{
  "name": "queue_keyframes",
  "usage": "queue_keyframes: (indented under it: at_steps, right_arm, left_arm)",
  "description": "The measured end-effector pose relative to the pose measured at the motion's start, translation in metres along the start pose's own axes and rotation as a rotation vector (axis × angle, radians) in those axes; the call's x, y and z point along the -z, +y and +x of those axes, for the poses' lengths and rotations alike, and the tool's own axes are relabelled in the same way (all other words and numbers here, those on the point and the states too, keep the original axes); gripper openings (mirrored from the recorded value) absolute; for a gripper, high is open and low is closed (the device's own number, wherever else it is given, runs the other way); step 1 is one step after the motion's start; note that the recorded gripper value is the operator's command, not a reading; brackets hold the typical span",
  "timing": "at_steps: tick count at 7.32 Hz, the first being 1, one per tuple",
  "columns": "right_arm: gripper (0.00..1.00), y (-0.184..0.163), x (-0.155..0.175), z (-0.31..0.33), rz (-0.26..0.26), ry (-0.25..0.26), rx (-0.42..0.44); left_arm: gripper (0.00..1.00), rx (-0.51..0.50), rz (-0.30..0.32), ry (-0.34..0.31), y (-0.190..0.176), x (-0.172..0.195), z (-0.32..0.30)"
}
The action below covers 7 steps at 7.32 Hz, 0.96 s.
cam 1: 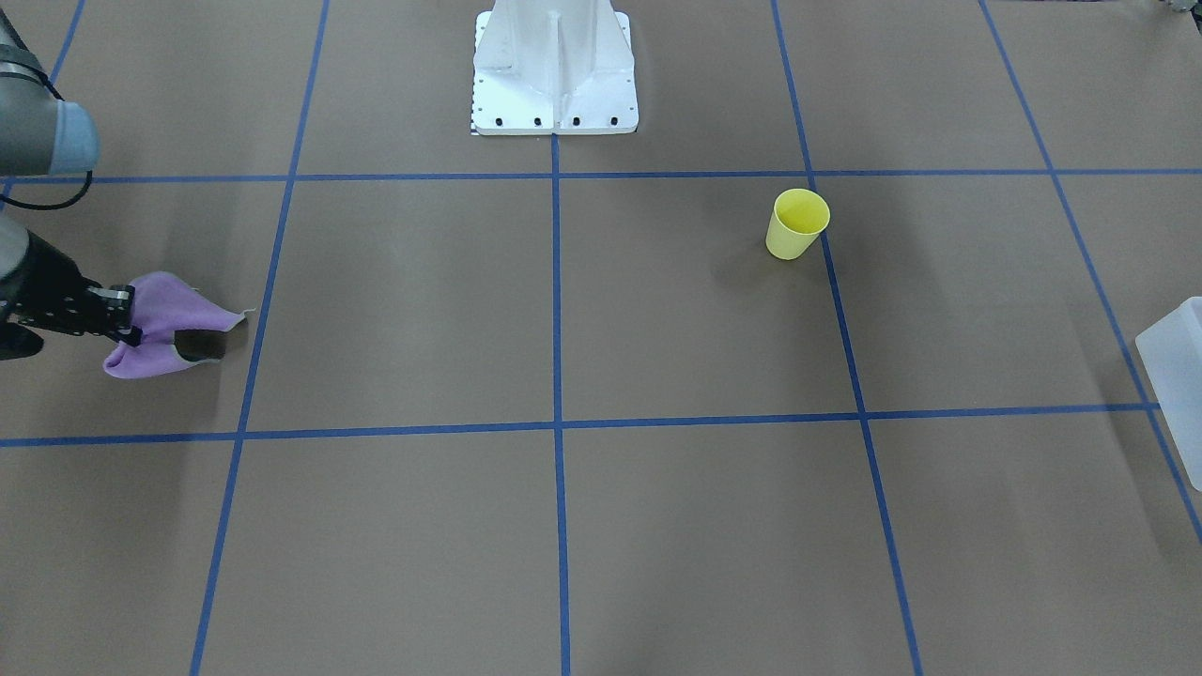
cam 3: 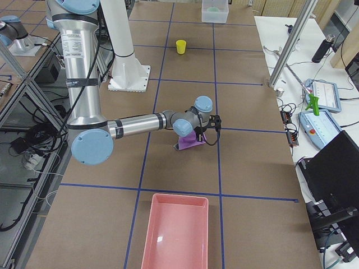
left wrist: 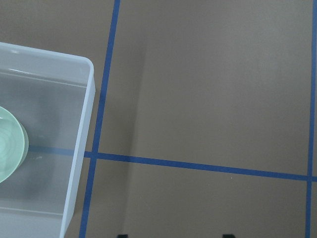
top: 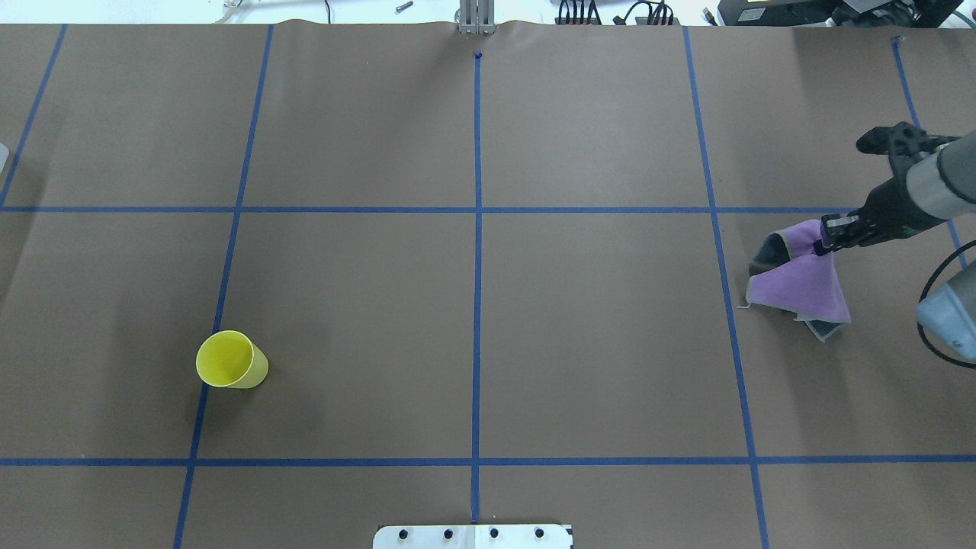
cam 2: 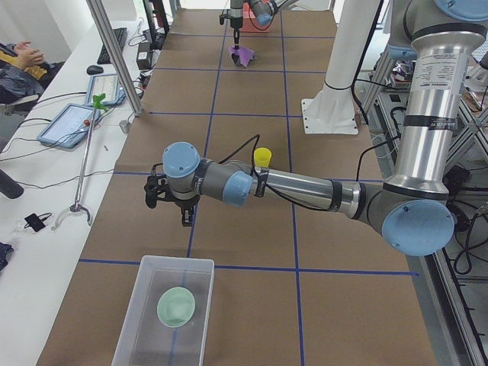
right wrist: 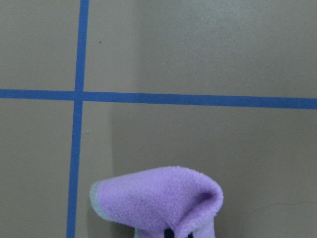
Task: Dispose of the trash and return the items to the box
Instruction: 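Carry the purple cloth with the right gripper into the pink bin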
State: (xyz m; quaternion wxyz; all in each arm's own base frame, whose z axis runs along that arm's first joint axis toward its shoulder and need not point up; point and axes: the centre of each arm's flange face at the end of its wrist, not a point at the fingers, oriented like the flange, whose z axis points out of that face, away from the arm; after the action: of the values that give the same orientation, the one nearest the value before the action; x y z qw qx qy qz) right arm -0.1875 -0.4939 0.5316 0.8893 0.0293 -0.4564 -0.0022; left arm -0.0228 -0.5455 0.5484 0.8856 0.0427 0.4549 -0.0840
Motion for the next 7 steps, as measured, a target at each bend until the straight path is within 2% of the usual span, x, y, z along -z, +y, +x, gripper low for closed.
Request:
queue_keyframes:
  at_steps: [1, 2, 3, 5, 7]
  right_arm:
    - [0.00, 0.002, 0.043, 0.036, 0.023, -0.049, -0.008]
    - [0.00, 0.018, 0.080, 0.091, 0.055, -0.069, 0.009]
    - [0.00, 0.046, 0.105, 0.149, 0.089, -0.054, 0.041]
    - [0.00, 0.086, 0.144, 0.237, 0.113, 0.017, 0.101]
    - [0.00, 0.092, 0.187, 0.298, 0.080, 0.150, 0.172]
  left_arm:
    - [0.71, 0.000, 0.000, 0.000, 0.000, 0.000, 0.000]
    - [0.71, 0.001, -0.001, 0.000, 0.000, 0.000, -0.001]
    - [0.71, 0.002, -0.001, -0.001, 0.000, -0.001, -0.001]
    - [0.71, 0.004, -0.003, -0.001, 0.003, -0.002, -0.004]
    - [0.71, 0.007, -0.006, -0.003, 0.007, -0.004, -0.009]
